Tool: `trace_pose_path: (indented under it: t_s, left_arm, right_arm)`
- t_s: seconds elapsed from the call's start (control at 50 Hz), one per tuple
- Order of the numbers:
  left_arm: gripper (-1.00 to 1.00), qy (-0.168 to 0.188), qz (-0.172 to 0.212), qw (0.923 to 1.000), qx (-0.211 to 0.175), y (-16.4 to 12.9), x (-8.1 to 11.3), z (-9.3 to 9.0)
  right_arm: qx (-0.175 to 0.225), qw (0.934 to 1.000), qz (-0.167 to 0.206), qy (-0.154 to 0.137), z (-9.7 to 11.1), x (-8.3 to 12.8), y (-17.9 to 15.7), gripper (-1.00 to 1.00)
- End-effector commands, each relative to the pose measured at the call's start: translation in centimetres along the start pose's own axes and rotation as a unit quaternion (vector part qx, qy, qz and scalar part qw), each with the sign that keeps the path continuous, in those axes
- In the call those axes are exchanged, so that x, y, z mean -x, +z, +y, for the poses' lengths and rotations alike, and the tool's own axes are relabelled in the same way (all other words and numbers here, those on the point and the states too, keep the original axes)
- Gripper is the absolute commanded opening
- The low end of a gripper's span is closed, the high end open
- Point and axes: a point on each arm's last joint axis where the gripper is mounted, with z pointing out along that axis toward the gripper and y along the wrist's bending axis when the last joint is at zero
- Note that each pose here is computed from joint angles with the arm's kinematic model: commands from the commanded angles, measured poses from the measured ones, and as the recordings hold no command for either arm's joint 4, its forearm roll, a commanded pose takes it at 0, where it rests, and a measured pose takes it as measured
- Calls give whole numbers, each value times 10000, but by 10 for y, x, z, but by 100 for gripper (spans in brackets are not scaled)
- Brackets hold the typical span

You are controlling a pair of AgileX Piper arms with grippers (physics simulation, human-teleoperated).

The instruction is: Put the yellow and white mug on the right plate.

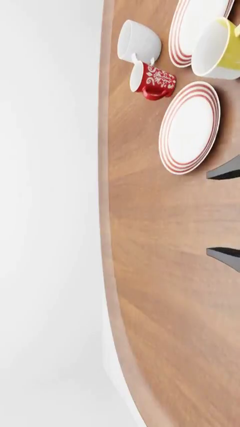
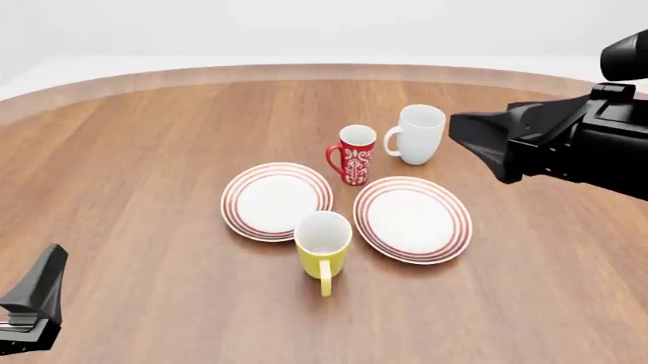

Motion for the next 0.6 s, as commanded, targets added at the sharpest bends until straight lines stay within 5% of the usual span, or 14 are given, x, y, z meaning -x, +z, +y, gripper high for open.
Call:
trace_pose_path:
  t_s: [0.02, 0.6]
  left_arm:
    - [100, 0, 0, 10000, 0, 0, 0, 0]
    - [100, 0, 0, 10000, 0, 0, 0, 0]
  right_arm:
    - [173, 9998, 105, -66, 7, -3, 12, 100]
    - [213, 9996, 129, -142, 10, 4, 15, 100]
